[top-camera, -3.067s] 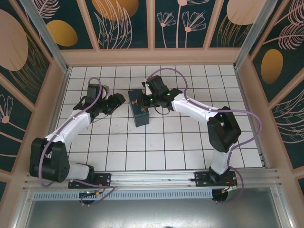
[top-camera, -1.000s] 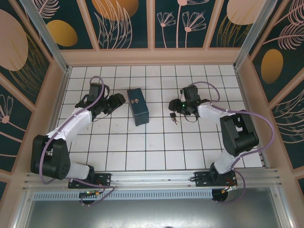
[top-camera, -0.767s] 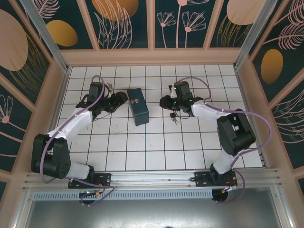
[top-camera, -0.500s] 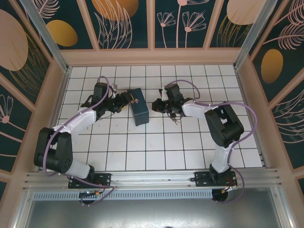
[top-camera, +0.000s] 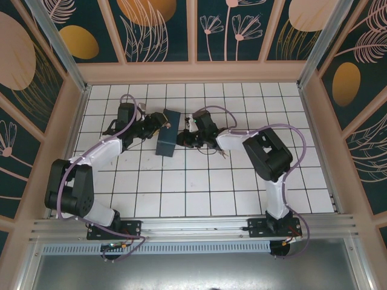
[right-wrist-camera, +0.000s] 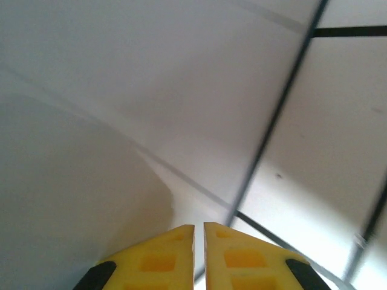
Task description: Unlock the padlock with the key
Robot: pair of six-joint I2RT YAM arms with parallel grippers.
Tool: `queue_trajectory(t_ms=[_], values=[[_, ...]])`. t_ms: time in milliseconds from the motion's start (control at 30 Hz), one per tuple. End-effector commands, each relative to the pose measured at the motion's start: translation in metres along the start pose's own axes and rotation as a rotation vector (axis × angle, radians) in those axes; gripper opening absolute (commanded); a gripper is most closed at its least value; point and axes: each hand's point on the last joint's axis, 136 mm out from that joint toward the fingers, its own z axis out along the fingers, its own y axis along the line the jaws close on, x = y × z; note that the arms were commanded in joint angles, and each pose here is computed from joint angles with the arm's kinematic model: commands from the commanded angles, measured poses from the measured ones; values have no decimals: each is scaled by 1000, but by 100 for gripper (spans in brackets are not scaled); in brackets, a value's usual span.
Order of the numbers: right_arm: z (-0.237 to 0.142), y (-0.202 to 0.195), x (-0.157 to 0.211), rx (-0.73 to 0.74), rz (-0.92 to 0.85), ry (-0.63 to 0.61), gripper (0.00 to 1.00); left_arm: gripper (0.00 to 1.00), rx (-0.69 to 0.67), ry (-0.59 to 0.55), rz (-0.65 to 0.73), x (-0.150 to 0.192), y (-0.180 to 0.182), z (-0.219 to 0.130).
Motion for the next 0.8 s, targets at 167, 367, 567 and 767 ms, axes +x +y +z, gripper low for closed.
queue_trajectory(t_ms=[167, 367, 567, 767], values=[[34, 7, -7, 62, -40, 25, 17, 59, 34, 65, 37, 16, -22, -6], [3, -41, -8, 313, -53, 7, 22, 59, -21, 57, 34, 14, -10, -3], [-40, -85, -4, 548, -94, -5, 31, 59, -17, 52, 24, 13, -8, 1], [-68, -67, -17, 494, -132, -85, 35, 59, -64, -14, 83, -8, -10, -9]])
